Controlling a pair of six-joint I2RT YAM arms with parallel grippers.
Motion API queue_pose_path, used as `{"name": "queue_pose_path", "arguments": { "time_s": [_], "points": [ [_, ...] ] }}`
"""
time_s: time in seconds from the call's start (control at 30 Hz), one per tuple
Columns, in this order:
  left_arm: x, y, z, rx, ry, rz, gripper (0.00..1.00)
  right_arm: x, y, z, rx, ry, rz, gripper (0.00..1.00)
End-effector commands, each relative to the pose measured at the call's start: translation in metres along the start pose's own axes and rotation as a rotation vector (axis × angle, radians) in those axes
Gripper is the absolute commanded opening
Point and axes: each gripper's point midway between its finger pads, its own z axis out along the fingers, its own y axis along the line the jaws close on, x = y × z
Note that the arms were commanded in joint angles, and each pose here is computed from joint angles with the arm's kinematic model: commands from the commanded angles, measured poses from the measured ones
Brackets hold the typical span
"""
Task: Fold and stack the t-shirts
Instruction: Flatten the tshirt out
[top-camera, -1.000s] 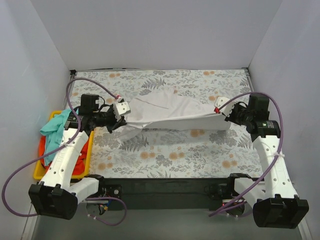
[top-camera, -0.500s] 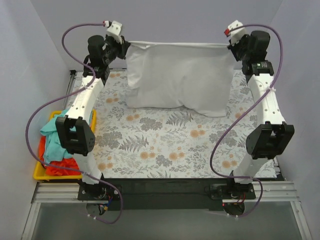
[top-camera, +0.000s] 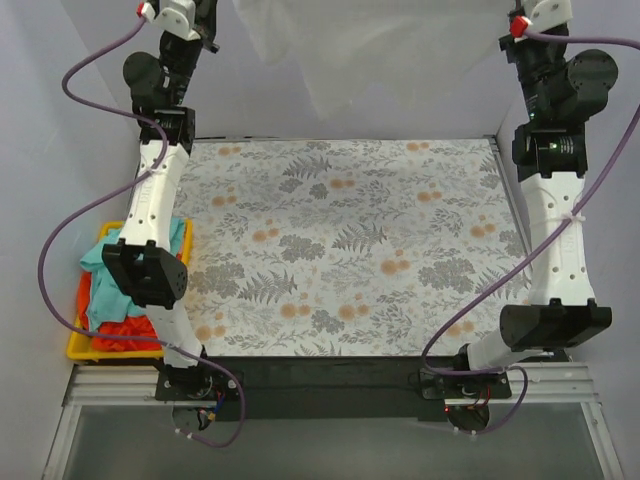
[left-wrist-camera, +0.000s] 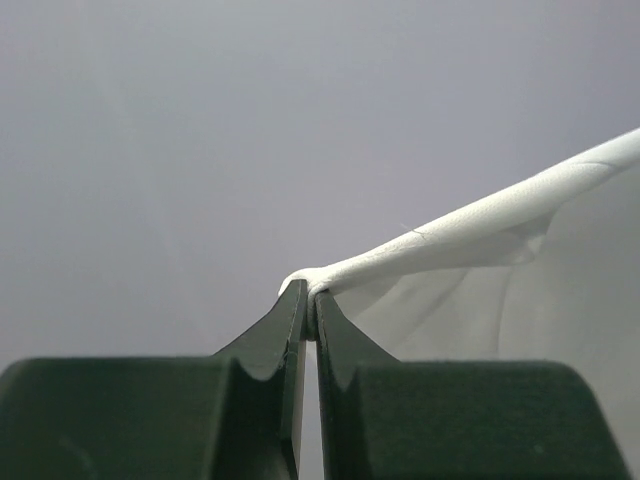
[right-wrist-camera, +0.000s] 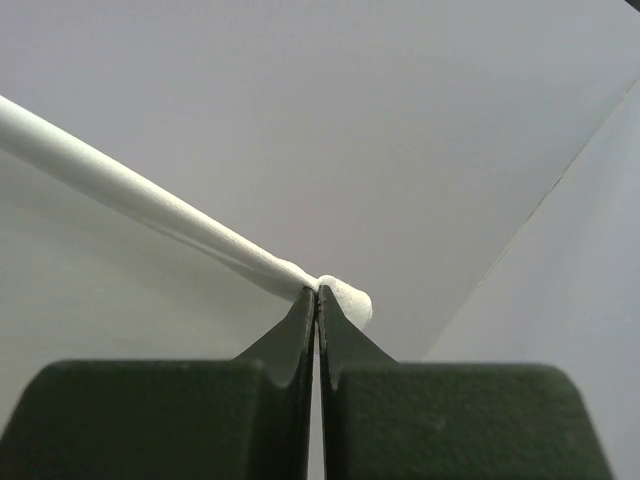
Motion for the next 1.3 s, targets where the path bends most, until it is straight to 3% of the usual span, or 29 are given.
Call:
{"name": "queue_pose_path", "arguments": {
  "time_s": [0.0, 0.2, 0.27, 0.3, 0.33, 0.37, 0.4, 0.5, 0.57, 0.6, 0.63, 0.7, 0.73, 0.77, 0.8, 0.87, 1.03, 1.07, 1.17, 1.23, 1.27],
  "points": [
    [0.026, 0.003, -0.039, 0.047, 0.092, 0.076, 0.0, 0.076, 0.021, -0.012, -0.031, 0.122, -0.059, 0.01],
    [0.119, -0.094, -0.195, 0.393, 0.44, 0.079, 0.0, 0.143, 0.104, -0.084, -0.35, 0.223, -0.17, 0.01],
    [0.106, -0.114, -0.233, 0.509, 0.452, 0.157, 0.0, 0.165, 0.147, -0.126, -0.511, 0.274, -0.201, 0.01],
    [0.13, -0.133, -0.278, 0.556, 0.566, 0.093, 0.0, 0.173, 0.155, -0.141, -0.546, 0.3, -0.208, 0.01],
    [0.13, -0.144, -0.298, 0.599, 0.6, 0.076, 0.0, 0.17, 0.16, -0.157, -0.577, 0.303, -0.226, 0.01],
    [0.119, -0.158, -0.316, 0.72, 0.567, 0.142, 0.0, 0.194, 0.178, -0.188, -0.663, 0.373, -0.235, 0.01],
    [0.129, -0.18, -0.361, 0.807, 0.689, 0.029, 0.0, 0.202, 0.186, -0.205, -0.701, 0.4, -0.237, 0.01],
    [0.131, -0.208, -0.425, 0.968, 0.809, -0.055, 0.0, 0.226, 0.213, -0.262, -0.844, 0.479, -0.255, 0.01],
    [0.139, -0.22, -0.466, 1.058, 0.909, -0.104, 0.06, 0.24, 0.231, -0.3, -0.963, 0.554, -0.247, 0.01],
    [0.136, -0.229, -0.499, 1.154, 0.974, -0.136, 0.17, 0.248, 0.24, -0.319, -1.033, 0.576, -0.27, 0.04],
    [0.134, -0.231, -0.512, 1.187, 1.018, -0.165, 0.33, 0.254, 0.249, -0.353, -1.138, 0.659, -0.238, 0.13],
    [0.11, -0.241, -0.543, 1.287, 1.104, -0.293, 0.41, 0.254, 0.254, -0.387, -1.253, 0.709, -0.24, 0.25],
    [0.102, -0.242, -0.548, 1.333, 1.09, -0.293, 0.43, 0.248, 0.252, -0.407, -1.311, 0.721, -0.26, 0.3],
    [0.093, -0.242, -0.548, 1.338, 1.09, -0.293, 0.49, 0.246, 0.25, -0.416, -1.324, 0.723, -0.277, 0.42],
    [0.086, -0.242, -0.549, 1.336, 1.097, -0.305, 0.53, 0.24, 0.248, -0.422, -1.317, 0.705, -0.302, 0.86],
    [0.082, -0.239, -0.543, 1.302, 1.088, -0.267, 0.56, 0.232, 0.246, -0.43, -1.324, 0.693, -0.307, 0.98],
    [0.092, -0.236, -0.54, 1.255, 1.142, -0.286, 0.57, 0.227, 0.244, -0.423, -1.302, 0.767, -0.212, 0.98],
    [0.096, -0.237, -0.54, 1.222, 1.19, -0.341, 0.57, 0.229, 0.246, -0.423, -1.289, 0.816, -0.153, 0.98],
    [0.117, -0.242, -0.522, 1.154, 1.207, -0.322, 0.56, 0.239, 0.253, -0.412, -1.284, 0.935, -0.017, 0.96],
    [0.123, -0.25, -0.522, 1.145, 1.22, -0.305, 0.53, 0.256, 0.259, -0.413, -1.307, 1.031, 0.039, 0.83],
    [0.133, -0.255, -0.515, 1.153, 1.205, -0.23, 0.52, 0.259, 0.256, -0.401, -1.29, 1.043, 0.039, 0.76]
  ]
}}
